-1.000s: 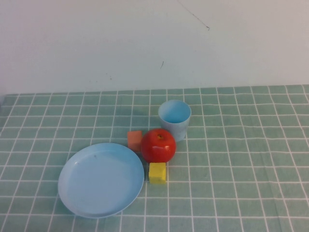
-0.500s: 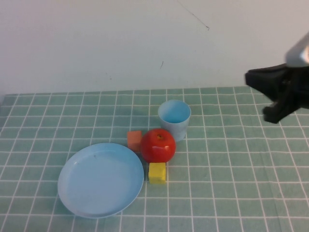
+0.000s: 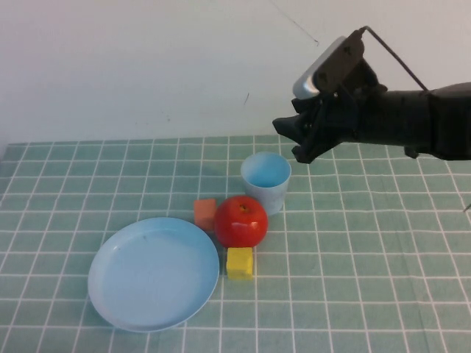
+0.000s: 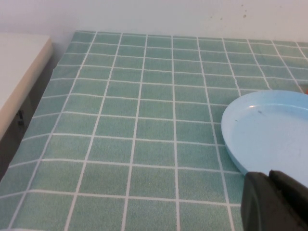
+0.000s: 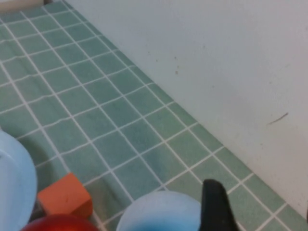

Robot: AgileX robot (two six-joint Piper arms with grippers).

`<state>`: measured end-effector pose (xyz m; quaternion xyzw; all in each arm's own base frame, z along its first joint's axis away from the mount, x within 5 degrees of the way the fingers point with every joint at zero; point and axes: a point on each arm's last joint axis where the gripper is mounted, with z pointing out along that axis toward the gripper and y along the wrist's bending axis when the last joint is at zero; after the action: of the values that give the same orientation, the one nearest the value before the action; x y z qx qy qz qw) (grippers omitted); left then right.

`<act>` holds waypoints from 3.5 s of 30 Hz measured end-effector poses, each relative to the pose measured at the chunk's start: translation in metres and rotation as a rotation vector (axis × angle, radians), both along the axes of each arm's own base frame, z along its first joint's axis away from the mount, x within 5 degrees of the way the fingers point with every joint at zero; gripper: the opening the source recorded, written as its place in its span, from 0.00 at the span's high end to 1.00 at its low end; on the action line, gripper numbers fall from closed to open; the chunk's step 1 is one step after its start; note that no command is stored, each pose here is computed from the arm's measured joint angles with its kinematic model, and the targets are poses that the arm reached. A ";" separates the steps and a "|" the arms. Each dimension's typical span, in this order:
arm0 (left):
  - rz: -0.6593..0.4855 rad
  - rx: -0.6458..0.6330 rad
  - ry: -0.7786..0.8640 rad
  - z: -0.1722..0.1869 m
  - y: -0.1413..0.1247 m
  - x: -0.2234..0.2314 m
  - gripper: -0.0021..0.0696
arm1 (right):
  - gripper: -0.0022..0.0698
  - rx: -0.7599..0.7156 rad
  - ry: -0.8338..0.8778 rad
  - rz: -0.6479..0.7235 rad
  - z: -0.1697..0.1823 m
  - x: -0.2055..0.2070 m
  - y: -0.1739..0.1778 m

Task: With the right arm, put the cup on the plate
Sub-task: Pick up the cup from the table, then place the cup on the plate

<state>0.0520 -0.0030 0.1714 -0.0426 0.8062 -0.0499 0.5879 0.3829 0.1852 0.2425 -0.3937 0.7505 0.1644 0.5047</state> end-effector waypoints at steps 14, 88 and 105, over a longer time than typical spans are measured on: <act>0.000 0.000 0.000 0.000 0.000 0.000 0.97 | 0.40 -0.109 0.104 -0.017 -0.050 0.037 0.008; -0.001 0.002 0.000 0.000 0.000 0.000 0.97 | 0.92 -0.415 0.349 0.200 -0.089 0.063 0.028; 0.000 0.000 0.000 0.000 0.000 0.000 0.97 | 0.92 -0.269 0.388 0.293 0.034 0.032 0.082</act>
<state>0.0520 -0.0030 0.1714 -0.0426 0.8062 -0.0500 0.5879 0.4148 0.2669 0.2764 -0.5229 0.7832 0.2068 0.2655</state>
